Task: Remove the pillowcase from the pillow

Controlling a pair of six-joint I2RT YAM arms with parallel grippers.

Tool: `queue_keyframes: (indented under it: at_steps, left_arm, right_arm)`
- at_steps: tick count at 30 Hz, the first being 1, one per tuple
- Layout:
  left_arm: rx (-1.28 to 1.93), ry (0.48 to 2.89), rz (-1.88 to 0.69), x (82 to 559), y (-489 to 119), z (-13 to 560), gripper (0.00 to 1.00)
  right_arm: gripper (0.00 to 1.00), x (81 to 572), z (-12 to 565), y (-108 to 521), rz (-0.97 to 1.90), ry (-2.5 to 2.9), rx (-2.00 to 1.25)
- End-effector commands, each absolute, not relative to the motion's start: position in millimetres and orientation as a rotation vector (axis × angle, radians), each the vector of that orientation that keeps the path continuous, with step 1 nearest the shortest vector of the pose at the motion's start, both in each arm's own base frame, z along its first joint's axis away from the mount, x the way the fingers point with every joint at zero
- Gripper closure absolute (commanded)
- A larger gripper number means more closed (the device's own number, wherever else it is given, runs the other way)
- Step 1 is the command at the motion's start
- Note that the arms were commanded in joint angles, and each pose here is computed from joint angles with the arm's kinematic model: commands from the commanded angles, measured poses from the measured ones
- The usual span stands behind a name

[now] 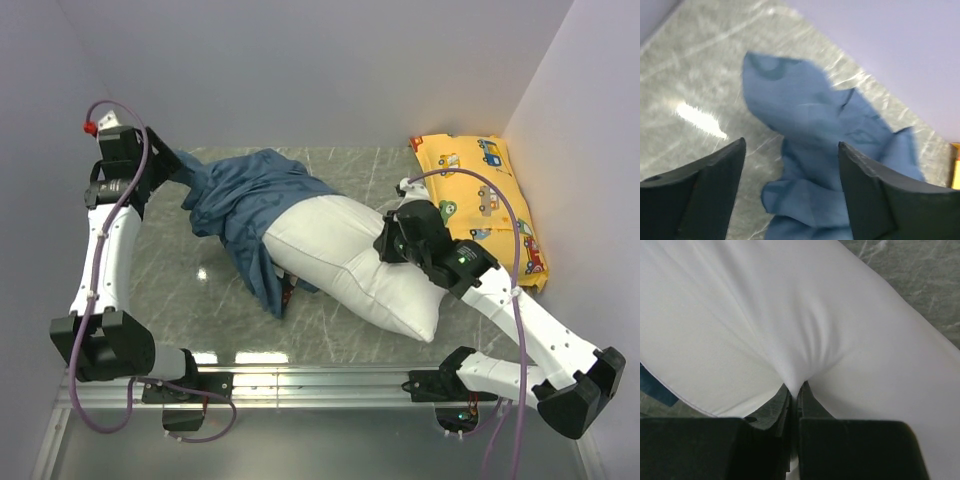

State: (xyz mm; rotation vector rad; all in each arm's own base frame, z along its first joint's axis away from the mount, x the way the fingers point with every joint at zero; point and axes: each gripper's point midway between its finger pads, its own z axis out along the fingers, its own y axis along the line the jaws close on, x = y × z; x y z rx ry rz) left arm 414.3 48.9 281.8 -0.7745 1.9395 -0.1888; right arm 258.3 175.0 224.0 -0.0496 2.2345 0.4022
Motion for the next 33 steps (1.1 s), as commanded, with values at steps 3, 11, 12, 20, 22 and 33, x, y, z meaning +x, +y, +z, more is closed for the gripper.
queue_keyframes:
  at_steps: [3,11,12,20,22,33]
  left_arm:
    - [-0.598,1.724,-0.152,395.8,33.5,399.5,0.18]
    - [-0.278,1.843,-0.221,393.1,-54.8,407.9,0.12]
    - [-0.225,1.877,-0.252,394.3,-71.8,399.9,0.12]
    - [-0.034,2.130,-0.301,409.2,-130.0,295.6,0.11]
    - [-0.022,2.170,-0.299,412.5,-132.8,276.2,0.10]
    - [0.003,2.322,-0.282,430.6,-144.7,204.3,0.68]
  right_arm:
    - [1.00,246.1,211.8,161.0,0.361,2.259,-0.061]
    - [1.00,211.0,189.6,184.1,0.425,2.287,-0.140]
    - [1.00,207.2,185.7,186.4,0.417,2.288,-0.145]
    - [1.00,142.4,91.6,218.8,0.464,2.447,-0.255]
    - [1.00,133.0,75.4,220.0,0.480,2.481,-0.244]
    - [1.00,123.2,52.4,224.4,0.419,2.524,-0.249]
